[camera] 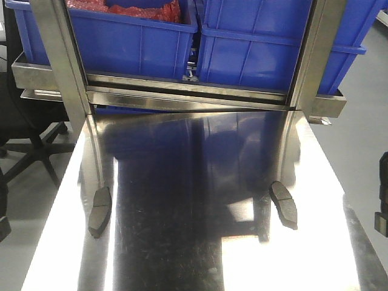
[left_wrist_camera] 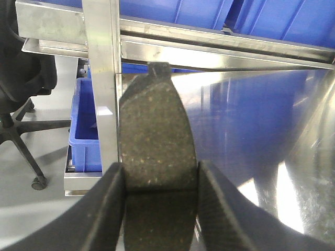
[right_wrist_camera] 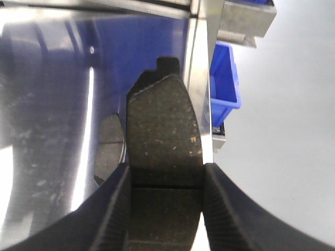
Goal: Move and align brake pads A on conveyor
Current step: 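Lift the brake pad with the right gripper off the table, then turn the base away from the table holding both pads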
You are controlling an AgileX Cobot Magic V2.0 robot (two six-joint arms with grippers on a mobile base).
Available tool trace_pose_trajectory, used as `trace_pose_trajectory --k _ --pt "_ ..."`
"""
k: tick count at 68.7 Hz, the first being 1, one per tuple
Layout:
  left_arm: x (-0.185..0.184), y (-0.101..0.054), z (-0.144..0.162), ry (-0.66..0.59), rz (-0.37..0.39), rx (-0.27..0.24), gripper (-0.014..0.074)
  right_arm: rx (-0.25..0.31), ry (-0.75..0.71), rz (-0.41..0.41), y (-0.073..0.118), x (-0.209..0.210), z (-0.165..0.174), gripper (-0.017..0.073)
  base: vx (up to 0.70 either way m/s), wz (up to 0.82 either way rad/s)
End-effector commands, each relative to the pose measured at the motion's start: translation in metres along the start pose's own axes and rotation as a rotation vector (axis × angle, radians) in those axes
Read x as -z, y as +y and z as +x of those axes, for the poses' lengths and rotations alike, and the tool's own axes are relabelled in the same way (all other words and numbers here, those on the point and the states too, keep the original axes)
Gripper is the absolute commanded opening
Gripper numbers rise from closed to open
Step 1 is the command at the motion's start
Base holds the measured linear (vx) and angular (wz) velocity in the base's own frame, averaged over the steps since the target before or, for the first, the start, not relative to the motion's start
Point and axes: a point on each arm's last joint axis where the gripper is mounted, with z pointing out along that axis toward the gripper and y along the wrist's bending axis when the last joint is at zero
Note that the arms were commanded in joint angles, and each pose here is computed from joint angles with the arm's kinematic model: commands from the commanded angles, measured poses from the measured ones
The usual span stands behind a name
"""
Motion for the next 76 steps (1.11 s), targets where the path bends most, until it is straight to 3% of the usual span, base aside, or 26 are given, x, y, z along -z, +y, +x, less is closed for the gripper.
trace_pose_trajectory --k 1,76 --pt "0.0036 -0.0025 -0.0192 -0.125 0.012 0.01 0.0104 -0.015 -0.13 0.024 -0.0023 0.0085 -0.017 -0.0006 0.0 0.0" --pt "0.0036 -0.0025 -0.0192 -0.125 0.012 0.01 0.0104 -0.015 -0.13 0.024 -0.0023 0.0085 -0.017 -0.0006 0.0 0.0"
